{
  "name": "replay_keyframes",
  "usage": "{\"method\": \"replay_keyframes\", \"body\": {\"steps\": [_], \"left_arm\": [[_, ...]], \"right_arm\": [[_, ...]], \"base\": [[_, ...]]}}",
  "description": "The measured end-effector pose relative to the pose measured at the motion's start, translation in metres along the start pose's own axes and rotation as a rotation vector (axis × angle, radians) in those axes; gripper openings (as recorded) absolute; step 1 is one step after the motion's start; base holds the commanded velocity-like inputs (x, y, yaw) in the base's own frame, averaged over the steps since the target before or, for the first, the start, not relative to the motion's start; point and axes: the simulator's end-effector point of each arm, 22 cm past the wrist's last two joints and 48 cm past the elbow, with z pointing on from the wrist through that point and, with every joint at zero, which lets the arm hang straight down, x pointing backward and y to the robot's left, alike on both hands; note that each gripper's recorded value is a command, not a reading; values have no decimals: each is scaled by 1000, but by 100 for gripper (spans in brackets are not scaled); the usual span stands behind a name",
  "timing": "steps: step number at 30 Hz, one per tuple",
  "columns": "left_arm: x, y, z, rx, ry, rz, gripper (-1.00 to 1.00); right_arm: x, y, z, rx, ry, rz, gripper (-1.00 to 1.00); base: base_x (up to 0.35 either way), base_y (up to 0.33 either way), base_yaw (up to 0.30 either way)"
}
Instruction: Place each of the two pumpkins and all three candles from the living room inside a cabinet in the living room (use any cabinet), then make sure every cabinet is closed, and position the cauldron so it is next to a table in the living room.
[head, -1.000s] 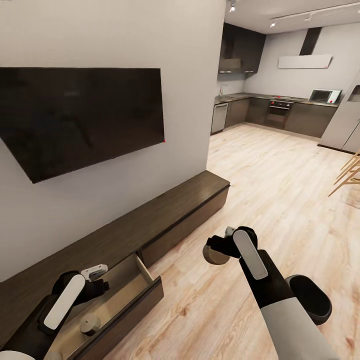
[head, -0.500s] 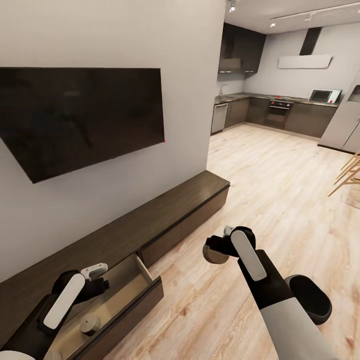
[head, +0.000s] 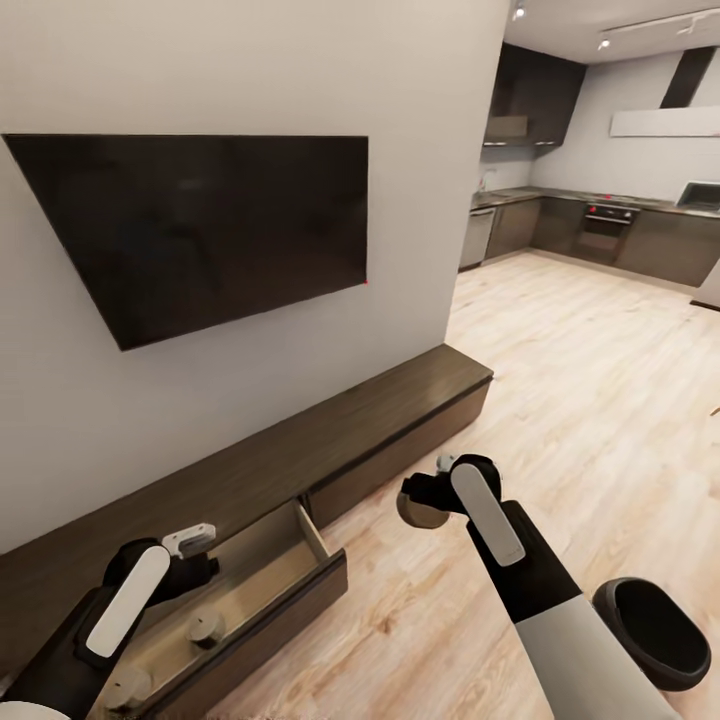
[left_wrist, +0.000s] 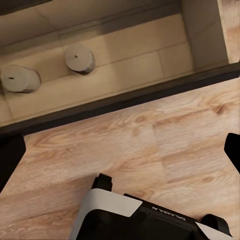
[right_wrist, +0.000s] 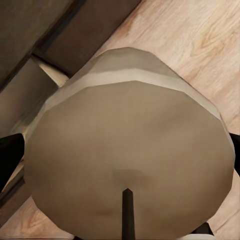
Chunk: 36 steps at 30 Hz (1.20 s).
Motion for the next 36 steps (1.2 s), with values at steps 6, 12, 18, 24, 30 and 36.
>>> {"method": "replay_keyframes", "body": {"steps": [6,12,18,24,30,36], "left_arm": [[1,0,1,0,2,1,100],[3,-1,3,3,9,0,100],[2,-1,4,6,9,-3,100],[1,-4,3,14,4,-2,100],[2,-5,5,15,8,-2,100],[4,-6,7,17,15,-1,100]], "right_arm": [[3,2,2,-7,8,-1,-100],[8,3,4,-9,29,-18,-100],[10,0,5,2,57,-60,-100],[12,-1,7,7,62,-67,-100],[14,-3,11,12,71,-69,-100],[18,-4,14,15,81,-68,-100]], "base": [[0,0,280],[0,0,275],[0,0,258],[0,0,248],[0,0,244],[0,0,242]]}}
